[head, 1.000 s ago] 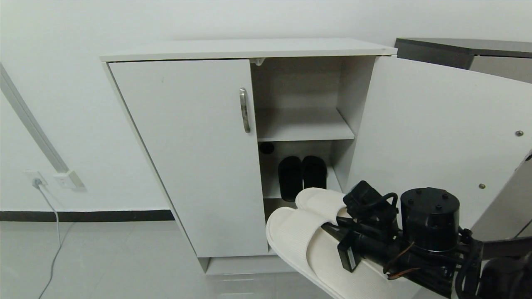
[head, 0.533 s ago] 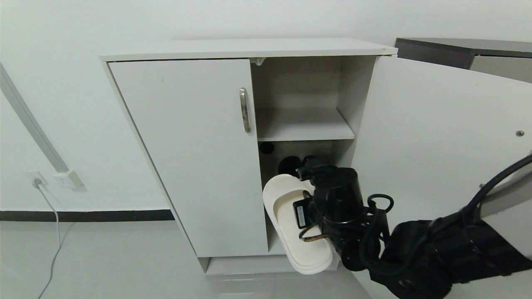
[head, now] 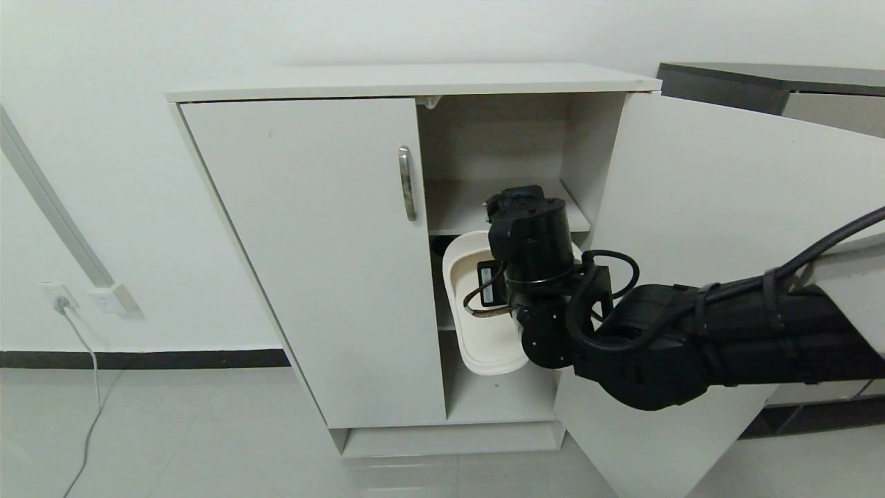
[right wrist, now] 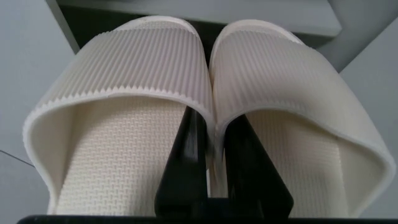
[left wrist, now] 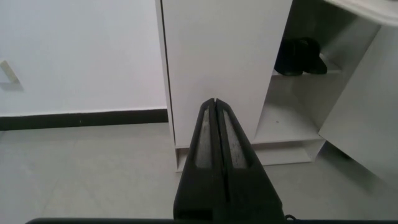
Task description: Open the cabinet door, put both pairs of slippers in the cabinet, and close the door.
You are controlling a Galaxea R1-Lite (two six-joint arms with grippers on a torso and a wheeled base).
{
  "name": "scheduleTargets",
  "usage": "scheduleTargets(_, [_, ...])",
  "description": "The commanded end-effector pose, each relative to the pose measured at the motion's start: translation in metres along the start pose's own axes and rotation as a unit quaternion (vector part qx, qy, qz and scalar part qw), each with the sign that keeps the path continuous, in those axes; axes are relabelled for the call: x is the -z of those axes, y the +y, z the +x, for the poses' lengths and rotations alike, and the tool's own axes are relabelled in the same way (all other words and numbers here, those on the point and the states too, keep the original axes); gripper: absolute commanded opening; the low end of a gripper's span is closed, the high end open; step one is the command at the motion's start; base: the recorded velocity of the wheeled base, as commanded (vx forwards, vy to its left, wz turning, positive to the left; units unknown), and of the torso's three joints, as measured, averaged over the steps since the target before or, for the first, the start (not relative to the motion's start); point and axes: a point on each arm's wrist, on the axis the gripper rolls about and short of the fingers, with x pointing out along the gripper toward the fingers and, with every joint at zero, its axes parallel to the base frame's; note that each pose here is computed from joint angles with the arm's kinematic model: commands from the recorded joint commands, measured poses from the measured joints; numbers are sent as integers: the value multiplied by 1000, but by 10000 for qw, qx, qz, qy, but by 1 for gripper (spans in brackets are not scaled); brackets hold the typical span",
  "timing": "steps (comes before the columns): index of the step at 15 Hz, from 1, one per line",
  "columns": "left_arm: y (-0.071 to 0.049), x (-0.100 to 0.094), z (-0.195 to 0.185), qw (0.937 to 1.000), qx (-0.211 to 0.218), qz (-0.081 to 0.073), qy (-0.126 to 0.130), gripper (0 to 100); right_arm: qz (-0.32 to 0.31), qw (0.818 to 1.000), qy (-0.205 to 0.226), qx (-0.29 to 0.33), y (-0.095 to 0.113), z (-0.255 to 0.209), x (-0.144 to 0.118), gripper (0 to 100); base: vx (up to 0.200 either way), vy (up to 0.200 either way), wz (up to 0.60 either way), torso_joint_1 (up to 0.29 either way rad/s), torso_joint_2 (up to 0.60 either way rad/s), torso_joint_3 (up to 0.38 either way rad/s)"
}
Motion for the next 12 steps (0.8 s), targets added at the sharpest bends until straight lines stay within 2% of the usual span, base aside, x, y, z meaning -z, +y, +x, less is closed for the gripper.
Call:
scheduleTargets(1, [0, 0, 0, 10000, -2, -3, 6, 0, 98, 9999, -86, 40, -4, 1, -19, 0, 0, 0, 0, 0, 0, 0])
scheduleTargets(10, [0, 0, 0, 10000, -2, -3, -1, 0, 105, 9999, -52, 74, -8, 5, -23, 0, 0, 0, 0, 0, 0, 0])
scheduleTargets(12, [0, 0, 0, 10000, -2, -3, -1, 0, 116, 9999, -47, 82, -8, 5, -23, 0, 200, 0, 0, -2, 2, 0])
